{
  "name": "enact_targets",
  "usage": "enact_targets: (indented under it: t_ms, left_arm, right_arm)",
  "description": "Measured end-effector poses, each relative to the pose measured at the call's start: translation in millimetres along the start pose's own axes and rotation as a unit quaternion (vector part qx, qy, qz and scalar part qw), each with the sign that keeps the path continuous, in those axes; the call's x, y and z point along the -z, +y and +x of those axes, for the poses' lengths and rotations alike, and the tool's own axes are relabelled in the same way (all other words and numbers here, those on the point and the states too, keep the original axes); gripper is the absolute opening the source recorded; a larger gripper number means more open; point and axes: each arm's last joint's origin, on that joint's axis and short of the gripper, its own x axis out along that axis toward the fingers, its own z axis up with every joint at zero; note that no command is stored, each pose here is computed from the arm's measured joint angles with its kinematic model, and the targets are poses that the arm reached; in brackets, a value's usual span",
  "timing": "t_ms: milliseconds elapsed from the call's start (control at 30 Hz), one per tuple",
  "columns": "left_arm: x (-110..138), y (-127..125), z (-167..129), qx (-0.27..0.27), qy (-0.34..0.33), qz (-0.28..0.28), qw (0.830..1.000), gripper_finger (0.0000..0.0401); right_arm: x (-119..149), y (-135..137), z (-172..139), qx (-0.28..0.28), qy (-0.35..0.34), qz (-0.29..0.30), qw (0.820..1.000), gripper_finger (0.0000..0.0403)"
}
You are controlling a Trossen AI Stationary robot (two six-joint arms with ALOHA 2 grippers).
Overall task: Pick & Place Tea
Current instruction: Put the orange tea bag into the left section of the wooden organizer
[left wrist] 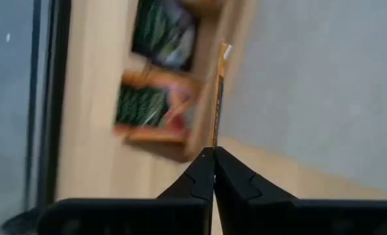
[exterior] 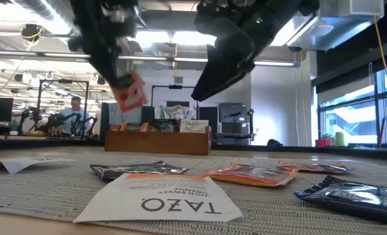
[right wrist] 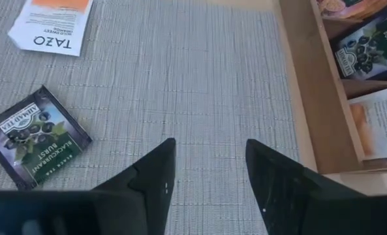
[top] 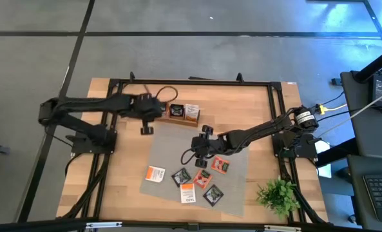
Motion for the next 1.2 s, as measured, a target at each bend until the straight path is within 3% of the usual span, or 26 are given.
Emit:
enact_targets:
  t_ms: [267, 533, 1200]
  left_arm:
    - [-12.4, 40.5, 40.6, -0.009, 0.080, 0.060, 0.995, 0.0002]
    - [-22.2, 47.7, 62.8, -0.005, 0.143, 0.130, 0.981, 0.0002]
    - [-27.2, 44.3, 82.2, -0.025, 0.169, 0.123, 0.978, 0.0011]
  right_arm:
    - [2.4, -0.2, 1.4, 0.001, 0.002, 0.000, 1.000, 0.0188]
    - [3.2, -0.3, 1.7, 0.002, 0.005, -0.001, 1.000, 0.0188]
    - [3.6, -0.5, 1.9, 0.009, 0.004, -0.003, 1.000, 0.0189]
